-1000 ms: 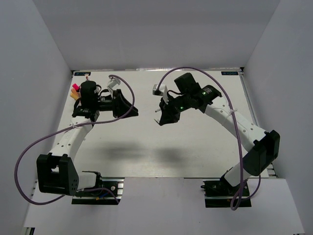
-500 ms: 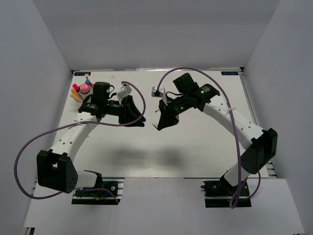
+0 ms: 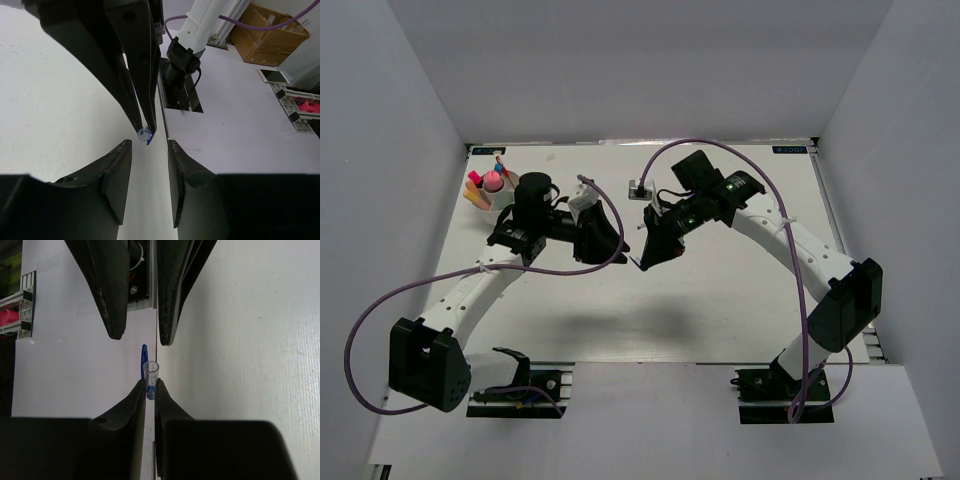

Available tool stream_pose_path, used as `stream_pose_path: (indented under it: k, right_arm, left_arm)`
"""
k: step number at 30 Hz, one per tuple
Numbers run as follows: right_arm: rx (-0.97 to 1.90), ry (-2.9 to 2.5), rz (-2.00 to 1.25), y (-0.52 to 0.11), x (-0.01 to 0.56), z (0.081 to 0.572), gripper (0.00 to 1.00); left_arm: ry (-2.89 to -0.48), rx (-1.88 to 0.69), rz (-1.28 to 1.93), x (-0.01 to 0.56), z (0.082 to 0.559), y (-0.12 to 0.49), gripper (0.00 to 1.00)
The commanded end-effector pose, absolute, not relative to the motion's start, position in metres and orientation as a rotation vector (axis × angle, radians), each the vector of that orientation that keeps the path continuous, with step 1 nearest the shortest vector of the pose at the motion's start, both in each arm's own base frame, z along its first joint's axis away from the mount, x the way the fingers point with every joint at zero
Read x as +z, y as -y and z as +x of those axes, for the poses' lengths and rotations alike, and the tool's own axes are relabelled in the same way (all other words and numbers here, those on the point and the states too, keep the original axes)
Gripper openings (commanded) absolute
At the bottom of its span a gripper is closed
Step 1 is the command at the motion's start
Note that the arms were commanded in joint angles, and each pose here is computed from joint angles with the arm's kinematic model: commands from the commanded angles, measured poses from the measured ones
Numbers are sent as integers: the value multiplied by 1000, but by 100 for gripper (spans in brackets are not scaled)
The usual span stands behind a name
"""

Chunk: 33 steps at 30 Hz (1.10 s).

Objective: Sort the stationery into containers
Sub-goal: Pass the stationery from the right arm to the left

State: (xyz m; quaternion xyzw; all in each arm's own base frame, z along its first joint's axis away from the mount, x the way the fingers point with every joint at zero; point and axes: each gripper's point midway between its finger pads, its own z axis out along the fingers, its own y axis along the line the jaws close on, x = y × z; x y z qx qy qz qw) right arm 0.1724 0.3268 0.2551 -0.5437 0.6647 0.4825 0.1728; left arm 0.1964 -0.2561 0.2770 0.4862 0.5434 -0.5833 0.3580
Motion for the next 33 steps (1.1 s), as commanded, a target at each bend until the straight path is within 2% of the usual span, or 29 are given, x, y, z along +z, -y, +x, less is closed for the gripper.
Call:
stream_pose_path:
  k: [1,17,26,29,30,31,32,33]
  right_arm:
    - [1426,-1836,-1570,-328,265,164,0]
    - [1428,-1805,-1576,-330,272,164,0]
    - [1439,-1765,-1579,-330,281,162,0]
    - [1454,-1748,-1578,-331,283,160,0]
    - [1457,-1744,-1578,-331,285,160,1]
    - [1461,-1741,-1573,-331,286,160,7]
    - [1461,-1741,-1570,-331,287,160,22]
    - [1464,-1740,-1565,-330,289,160,28]
  left_arm:
    - [-1334,-1473,1282,290,193,259,45]
    - [-1329,-1498,1334,282,182,271,41]
    - [-1348,-1464,1327,283,187,274,30]
    - [-1363,-1452,1308,285,191,275,20]
    - [-1368,-1444,1300,286,193,275,17]
    - [-1394,-1437,1280,284,196,275,11]
    - [-1436,-1435,1245,284,199,276,4]
    - [-1440,-1418,1228,286,203,277,0]
